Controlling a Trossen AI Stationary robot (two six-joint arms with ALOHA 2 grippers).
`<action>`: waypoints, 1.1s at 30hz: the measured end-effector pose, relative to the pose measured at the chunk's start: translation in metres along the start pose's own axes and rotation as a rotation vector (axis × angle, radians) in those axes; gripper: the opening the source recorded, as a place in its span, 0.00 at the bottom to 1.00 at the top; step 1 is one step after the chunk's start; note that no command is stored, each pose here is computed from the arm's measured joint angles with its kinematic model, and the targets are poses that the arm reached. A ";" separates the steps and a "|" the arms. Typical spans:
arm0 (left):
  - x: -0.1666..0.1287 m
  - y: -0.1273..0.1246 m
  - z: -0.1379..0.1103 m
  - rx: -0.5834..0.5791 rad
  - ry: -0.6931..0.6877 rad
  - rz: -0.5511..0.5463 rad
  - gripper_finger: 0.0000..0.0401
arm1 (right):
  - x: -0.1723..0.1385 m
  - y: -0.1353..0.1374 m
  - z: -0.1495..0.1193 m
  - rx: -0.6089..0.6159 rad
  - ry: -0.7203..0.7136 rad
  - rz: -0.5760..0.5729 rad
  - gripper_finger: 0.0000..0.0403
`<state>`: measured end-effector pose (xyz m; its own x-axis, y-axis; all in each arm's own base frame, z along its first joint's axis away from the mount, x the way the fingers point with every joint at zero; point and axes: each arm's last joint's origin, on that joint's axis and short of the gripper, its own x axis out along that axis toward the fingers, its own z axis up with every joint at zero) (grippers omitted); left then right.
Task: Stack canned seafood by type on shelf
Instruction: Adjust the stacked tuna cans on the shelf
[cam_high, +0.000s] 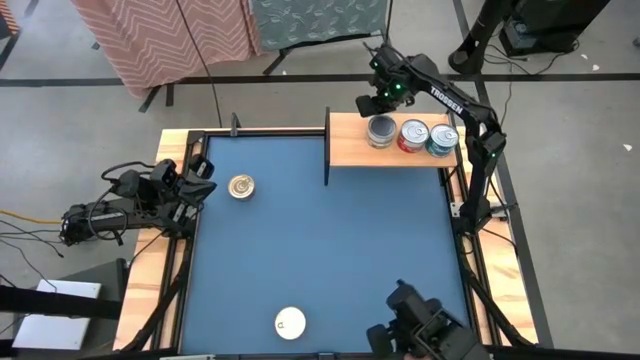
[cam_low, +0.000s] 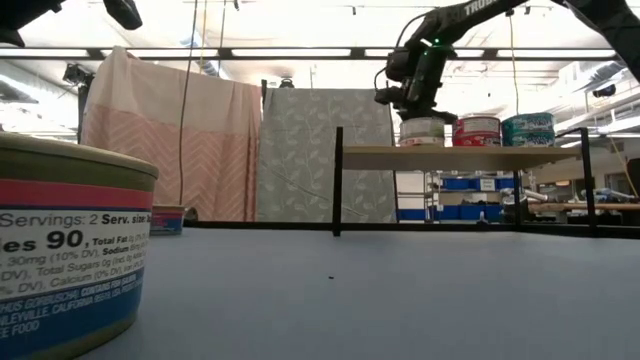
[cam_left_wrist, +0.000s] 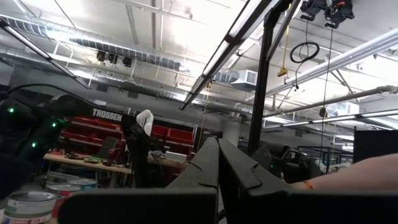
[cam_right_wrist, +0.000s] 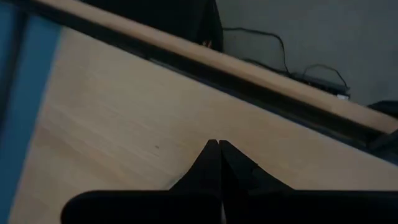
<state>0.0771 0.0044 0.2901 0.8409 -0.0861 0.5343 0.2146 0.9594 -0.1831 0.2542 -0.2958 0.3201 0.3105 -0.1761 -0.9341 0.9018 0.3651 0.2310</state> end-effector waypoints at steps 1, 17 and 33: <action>0.000 0.000 0.000 0.000 0.000 0.000 0.01 | 0.002 0.001 -0.001 -0.005 0.007 -0.002 0.00; 0.000 0.000 0.000 -0.007 0.006 -0.017 0.01 | 0.007 0.011 -0.012 -0.044 0.068 -0.009 0.00; 0.000 -0.002 0.002 -0.006 -0.009 -0.047 0.01 | 0.008 0.026 -0.022 -0.108 0.108 -0.015 0.00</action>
<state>0.0757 0.0031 0.2921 0.8253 -0.1288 0.5498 0.2567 0.9528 -0.1621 0.2733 -0.2675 0.3121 0.2578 -0.0854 -0.9624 0.8668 0.4606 0.1913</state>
